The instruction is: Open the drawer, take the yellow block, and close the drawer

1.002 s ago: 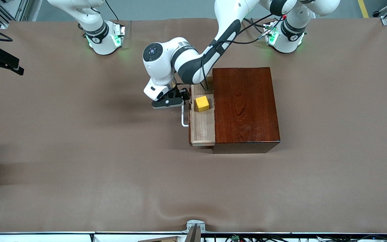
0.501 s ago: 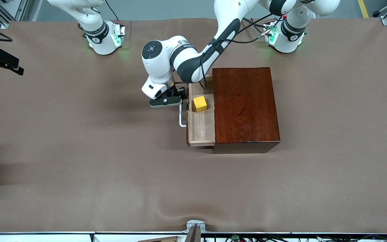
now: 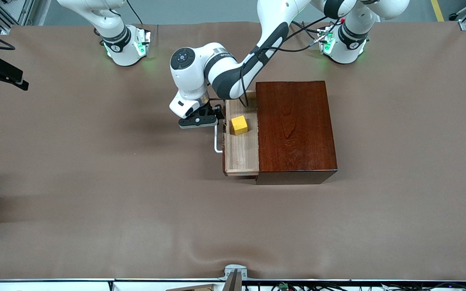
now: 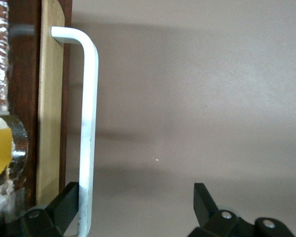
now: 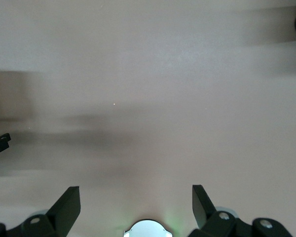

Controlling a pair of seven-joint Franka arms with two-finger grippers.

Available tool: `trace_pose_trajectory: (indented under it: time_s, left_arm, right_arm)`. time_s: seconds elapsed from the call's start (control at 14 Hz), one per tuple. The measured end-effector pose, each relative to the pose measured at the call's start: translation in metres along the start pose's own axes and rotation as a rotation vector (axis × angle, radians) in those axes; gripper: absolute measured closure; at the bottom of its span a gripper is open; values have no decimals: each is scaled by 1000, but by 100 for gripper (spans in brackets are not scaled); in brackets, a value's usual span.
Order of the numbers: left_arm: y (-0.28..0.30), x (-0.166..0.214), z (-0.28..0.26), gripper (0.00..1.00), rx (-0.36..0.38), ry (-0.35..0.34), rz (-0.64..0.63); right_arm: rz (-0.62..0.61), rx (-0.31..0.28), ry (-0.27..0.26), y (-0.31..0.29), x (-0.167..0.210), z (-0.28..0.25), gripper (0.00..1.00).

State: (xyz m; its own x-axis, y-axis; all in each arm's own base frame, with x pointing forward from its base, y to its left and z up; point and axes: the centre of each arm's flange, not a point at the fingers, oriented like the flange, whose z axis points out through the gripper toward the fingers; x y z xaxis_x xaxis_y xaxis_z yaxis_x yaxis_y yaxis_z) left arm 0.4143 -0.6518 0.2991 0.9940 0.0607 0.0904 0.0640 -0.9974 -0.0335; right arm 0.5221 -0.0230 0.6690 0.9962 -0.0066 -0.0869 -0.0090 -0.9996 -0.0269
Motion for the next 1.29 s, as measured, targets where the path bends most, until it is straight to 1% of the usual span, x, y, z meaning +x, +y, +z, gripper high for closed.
trace_pose_trajectory:
  time_s: [0.14, 0.29, 0.43, 0.64, 0.79, 0.93, 1.15, 1.29]
  left_arm:
    - [1, 0, -3, 0, -7, 3, -2]
    - [5, 2, -16, 0, -42, 5, -15]
    - [5, 7, -42, 0, -77, 9, -27]
    - [-12, 19, -97, 0, -72, 10, -53]
    - [-45, 40, -155, 0, -63, 8, -97]
    - [-95, 61, -214, 0, -21, -21, -145]
    - [-167, 86, -269, 0, 51, -54, -170]
    - [-213, 106, -291, 0, 82, -76, -151]
  right_arm:
    - [0, 0, 0, 0, 0, 0, 0]
    - [0, 0, 0, 0, 0, 0, 0]
    - [0, 0, 3, 0, 0, 0, 0]
    - [-10, -1, 8, -4, 1, -1, 0]
    - [-9, -2, 9, -4, 2, -1, 0]
    - [-3, -5, 14, -1, 5, 1, 0]
    - [2, -11, 90, 3, 21, 0, 0]
    - [-1, -12, 100, 1, 28, 4, 0]
